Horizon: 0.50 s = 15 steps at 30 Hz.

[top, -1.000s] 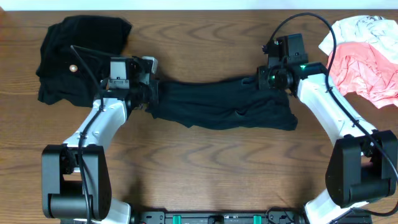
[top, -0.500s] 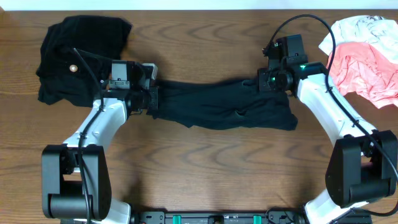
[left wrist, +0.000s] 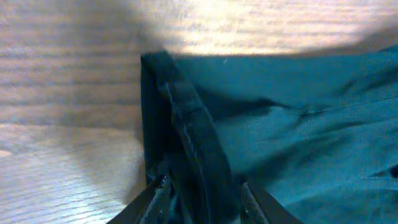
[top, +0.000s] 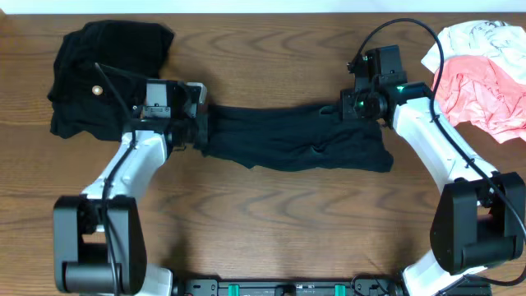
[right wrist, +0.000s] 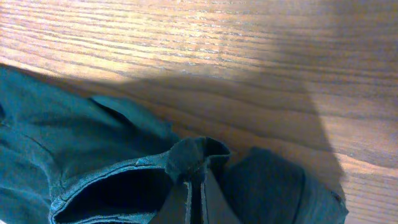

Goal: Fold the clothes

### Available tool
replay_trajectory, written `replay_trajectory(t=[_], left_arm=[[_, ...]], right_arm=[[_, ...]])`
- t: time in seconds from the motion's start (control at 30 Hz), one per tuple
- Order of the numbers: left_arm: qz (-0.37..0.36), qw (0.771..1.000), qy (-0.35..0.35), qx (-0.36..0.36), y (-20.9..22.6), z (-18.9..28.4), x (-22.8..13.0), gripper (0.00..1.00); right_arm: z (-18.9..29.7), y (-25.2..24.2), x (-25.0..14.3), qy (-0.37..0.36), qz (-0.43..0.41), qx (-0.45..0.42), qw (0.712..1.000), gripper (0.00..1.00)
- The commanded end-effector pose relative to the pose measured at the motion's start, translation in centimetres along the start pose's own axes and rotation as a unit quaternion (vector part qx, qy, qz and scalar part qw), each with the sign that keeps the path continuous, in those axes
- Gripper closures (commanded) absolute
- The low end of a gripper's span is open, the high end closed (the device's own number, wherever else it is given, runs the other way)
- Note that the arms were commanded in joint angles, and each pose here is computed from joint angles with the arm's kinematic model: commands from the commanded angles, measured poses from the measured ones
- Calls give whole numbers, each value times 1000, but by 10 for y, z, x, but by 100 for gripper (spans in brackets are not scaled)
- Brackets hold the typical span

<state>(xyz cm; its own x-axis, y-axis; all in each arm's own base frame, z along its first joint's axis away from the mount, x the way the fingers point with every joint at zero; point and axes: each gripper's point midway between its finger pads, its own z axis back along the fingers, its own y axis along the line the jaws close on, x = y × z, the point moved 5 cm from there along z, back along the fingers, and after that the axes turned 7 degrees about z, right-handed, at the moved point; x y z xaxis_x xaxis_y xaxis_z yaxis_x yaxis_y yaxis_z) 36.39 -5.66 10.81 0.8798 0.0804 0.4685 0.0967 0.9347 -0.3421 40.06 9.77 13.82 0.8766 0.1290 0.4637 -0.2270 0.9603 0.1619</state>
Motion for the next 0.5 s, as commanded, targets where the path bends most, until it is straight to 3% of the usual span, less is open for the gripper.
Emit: replay_trajectory(t=[0.0,0.07,0.23,0.47], left_arm=[[-20,999,-45,-1,-9,24,16,62],[-29,997,-73,-5,-15,38,24,63],[-53,993,-106,-21,-34,53,33,81],[-87,994,-44,-38,-52,4,12,92]], right_arm=[[8,3,8,-16,13,-3,1000,99],[8,3,8,-16,13,-3,1000,99],[8,3,8,-16,13,-3,1000,99],[8,3,8,-16,13,-3,1000,99]])
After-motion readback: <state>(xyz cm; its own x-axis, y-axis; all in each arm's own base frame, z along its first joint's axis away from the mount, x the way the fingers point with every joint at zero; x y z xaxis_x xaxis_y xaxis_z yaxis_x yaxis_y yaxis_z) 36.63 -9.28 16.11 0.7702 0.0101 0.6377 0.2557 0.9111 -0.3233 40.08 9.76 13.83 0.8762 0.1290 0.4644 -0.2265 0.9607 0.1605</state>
